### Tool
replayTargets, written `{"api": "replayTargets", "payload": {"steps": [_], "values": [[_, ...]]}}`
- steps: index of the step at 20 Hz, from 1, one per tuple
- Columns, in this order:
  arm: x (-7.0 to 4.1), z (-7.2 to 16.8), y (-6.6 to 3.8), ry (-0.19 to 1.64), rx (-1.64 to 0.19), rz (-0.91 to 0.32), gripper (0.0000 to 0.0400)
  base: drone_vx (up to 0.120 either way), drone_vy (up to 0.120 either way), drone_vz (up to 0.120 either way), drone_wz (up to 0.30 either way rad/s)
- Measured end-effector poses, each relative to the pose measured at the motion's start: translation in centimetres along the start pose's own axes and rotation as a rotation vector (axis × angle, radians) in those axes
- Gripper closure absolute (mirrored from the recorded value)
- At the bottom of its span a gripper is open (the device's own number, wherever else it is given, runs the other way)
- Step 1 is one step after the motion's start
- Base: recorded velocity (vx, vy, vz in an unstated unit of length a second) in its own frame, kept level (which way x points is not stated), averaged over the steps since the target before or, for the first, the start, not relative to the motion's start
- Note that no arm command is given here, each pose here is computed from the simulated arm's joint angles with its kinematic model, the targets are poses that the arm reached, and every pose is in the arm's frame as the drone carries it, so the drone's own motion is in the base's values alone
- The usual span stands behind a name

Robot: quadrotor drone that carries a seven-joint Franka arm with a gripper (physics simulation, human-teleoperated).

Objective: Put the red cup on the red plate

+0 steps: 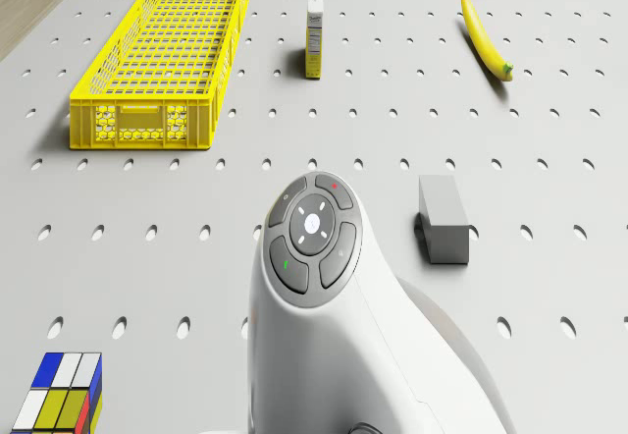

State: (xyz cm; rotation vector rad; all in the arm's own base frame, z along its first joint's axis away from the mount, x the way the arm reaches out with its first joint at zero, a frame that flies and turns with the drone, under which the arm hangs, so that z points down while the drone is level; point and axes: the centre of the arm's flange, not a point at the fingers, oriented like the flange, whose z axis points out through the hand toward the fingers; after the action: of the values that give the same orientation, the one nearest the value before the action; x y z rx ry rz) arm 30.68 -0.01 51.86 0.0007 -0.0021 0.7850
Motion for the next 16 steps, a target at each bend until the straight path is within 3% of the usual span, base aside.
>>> {"api": "replayTargets", "payload": {"steps": [6,11,13,16], "values": [[0.0,-0.1,0.0,0.000,0.000,0.000,0.0295,0.000,0.000,0.000,0.000],[0.0,-1.6,0.0,0.000,0.000,0.000,0.0299,0.000,0.000,0.008,0.000],[0.0,-2.4,0.0,0.000,0.000,0.000,0.0299,0.000,0.000,0.120,0.000],[0.0,-3.2,0.0,0.000,0.000,0.000,0.0300,0.093,-0.120,0.120,0.000]]}}
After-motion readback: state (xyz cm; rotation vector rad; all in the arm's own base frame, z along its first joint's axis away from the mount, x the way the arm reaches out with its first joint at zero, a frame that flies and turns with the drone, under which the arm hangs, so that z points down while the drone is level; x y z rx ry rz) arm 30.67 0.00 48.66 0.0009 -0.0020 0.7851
